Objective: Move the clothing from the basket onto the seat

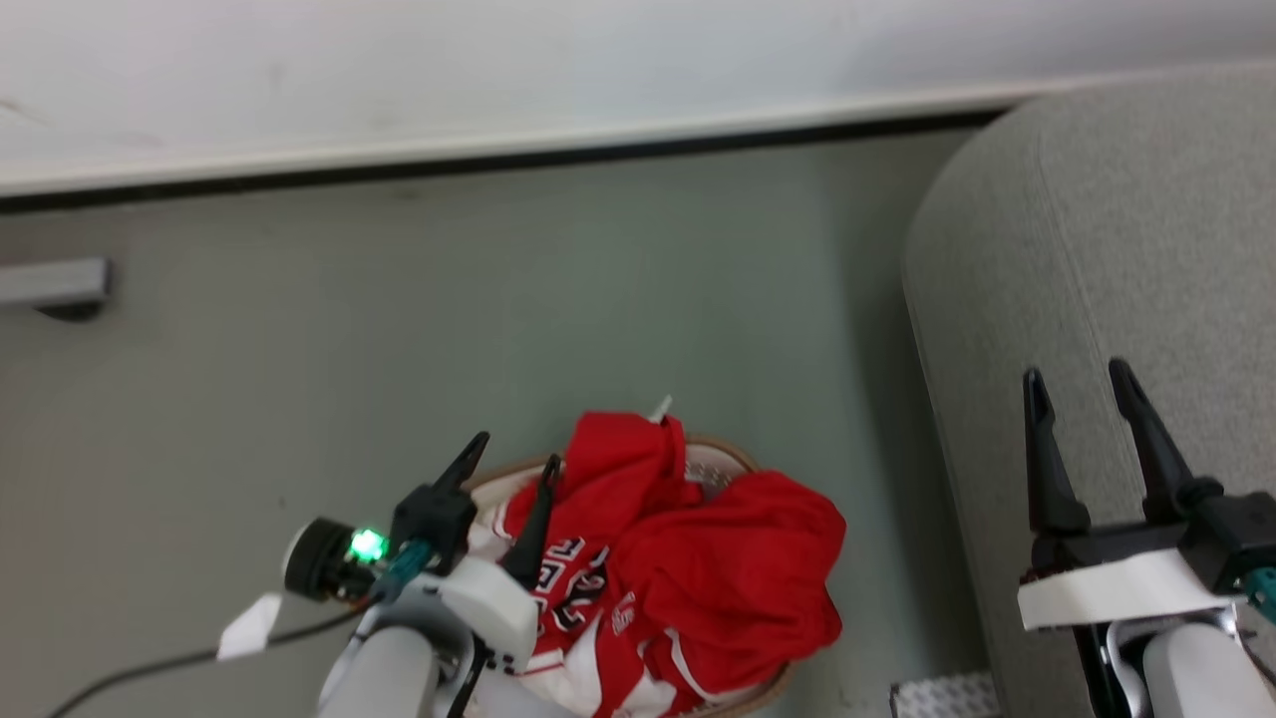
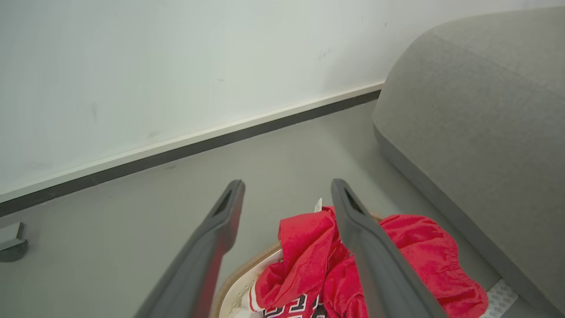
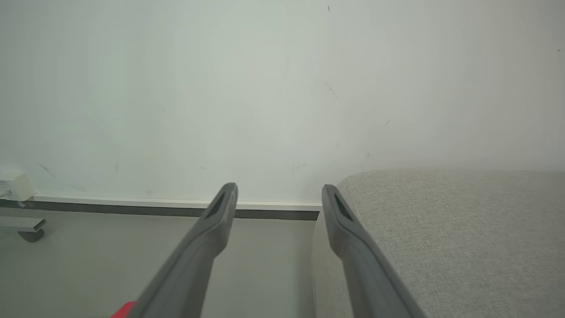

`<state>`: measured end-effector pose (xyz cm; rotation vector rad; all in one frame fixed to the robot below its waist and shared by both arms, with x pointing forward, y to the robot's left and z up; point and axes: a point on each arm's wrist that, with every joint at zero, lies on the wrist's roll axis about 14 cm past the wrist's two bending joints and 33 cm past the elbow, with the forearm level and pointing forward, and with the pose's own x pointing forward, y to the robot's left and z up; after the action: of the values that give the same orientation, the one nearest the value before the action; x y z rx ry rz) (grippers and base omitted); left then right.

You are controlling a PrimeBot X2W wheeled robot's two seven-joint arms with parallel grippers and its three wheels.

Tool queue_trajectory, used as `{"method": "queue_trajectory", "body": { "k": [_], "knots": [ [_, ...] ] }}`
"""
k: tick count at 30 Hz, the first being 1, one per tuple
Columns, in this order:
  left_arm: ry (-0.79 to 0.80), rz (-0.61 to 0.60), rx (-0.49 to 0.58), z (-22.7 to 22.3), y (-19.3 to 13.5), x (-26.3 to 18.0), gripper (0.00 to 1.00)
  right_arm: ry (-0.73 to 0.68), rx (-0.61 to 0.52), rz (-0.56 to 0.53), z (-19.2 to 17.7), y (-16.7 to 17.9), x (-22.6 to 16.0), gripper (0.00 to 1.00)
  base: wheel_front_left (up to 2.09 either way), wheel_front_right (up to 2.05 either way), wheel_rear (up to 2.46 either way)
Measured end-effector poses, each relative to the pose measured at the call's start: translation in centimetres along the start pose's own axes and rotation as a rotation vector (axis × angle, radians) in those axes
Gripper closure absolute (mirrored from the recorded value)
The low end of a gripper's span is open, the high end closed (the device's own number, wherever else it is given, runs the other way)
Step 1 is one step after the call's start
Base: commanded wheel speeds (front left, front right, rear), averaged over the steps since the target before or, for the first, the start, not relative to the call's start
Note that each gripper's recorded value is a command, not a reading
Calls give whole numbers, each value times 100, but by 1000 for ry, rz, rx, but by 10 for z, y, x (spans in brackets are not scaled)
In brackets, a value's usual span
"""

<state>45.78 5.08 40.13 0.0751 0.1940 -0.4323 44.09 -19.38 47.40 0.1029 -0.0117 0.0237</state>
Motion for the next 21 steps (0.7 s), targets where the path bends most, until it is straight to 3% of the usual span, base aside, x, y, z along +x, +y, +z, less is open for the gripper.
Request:
{"method": "queue_trajectory", "body": {
  "k": [11, 21],
  "knots": [
    [342, -205, 83, -105, -38, 55, 0, 47, -1, -34, -29, -19, 28, 0, 0, 0, 0],
    [529, -223, 124, -174, -37, 72, 0, 89, -1, -98, -48, -45, 28, 0, 0, 0, 0]
  ]
}}
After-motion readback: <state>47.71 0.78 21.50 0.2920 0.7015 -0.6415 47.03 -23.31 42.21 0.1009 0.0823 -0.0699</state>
